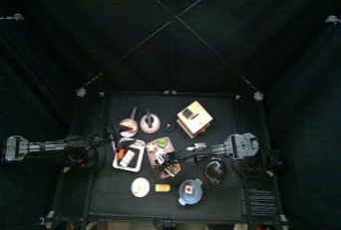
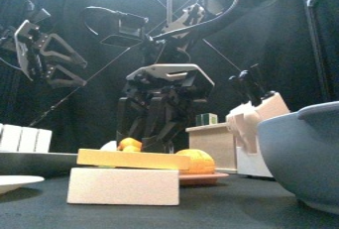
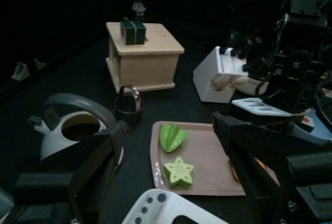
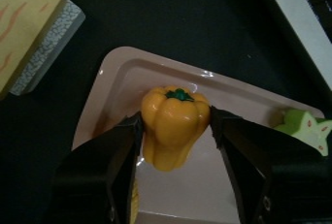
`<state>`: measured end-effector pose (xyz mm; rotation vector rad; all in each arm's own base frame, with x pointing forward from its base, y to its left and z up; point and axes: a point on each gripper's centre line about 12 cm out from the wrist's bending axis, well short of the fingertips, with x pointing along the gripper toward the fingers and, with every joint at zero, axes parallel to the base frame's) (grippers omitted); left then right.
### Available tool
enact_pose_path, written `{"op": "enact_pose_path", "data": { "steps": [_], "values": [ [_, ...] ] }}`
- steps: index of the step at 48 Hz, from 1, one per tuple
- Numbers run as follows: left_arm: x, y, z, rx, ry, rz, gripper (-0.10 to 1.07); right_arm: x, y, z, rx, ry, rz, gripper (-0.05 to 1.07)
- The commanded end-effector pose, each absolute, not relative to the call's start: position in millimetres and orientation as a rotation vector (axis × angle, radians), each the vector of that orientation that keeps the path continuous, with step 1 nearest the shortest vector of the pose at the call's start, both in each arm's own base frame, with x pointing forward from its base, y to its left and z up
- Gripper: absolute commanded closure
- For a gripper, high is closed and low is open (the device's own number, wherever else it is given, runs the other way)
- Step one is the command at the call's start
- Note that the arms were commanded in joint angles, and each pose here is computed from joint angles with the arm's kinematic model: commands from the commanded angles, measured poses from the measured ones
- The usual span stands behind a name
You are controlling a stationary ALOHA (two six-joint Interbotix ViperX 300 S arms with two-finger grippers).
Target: Grab corn
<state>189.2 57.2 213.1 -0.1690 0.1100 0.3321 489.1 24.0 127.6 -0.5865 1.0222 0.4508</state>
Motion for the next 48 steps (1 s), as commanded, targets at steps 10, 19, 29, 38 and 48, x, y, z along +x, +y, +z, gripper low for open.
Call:
{"op": "enact_pose_path", "data": {
  "steps": [10, 19, 29, 38, 48],
  "values": [
    [190.6, 58.3, 216.8, -0.168, 0.098, 0.335, -0.05, 494.6, 23.4, 140.8, -0.558, 0.988, 0.433, 0.31],
    [190.6, 58.3, 216.8, -0.168, 0.098, 0.335, -0.05, 494.8, 26.0, 140.1, -0.488, 0.989, 0.431, 0.30],
    [190.6, 58.3, 216.8, -0.169, 0.097, 0.336, -0.05, 498.0, 20.9, 144.4, -0.370, 0.974, 0.408, 0.28],
    [190.6, 58.2, 216.6, -0.168, 0.099, 0.335, -0.05, 498.6, 15.1, 144.6, -0.321, 0.975, 0.395, 0.23],
    [190.7, 58.0, 216.8, -0.168, 0.098, 0.334, -0.05, 500.5, 11.1, 147.1, -0.291, 0.967, 0.383, 0.11]
  ]
}}
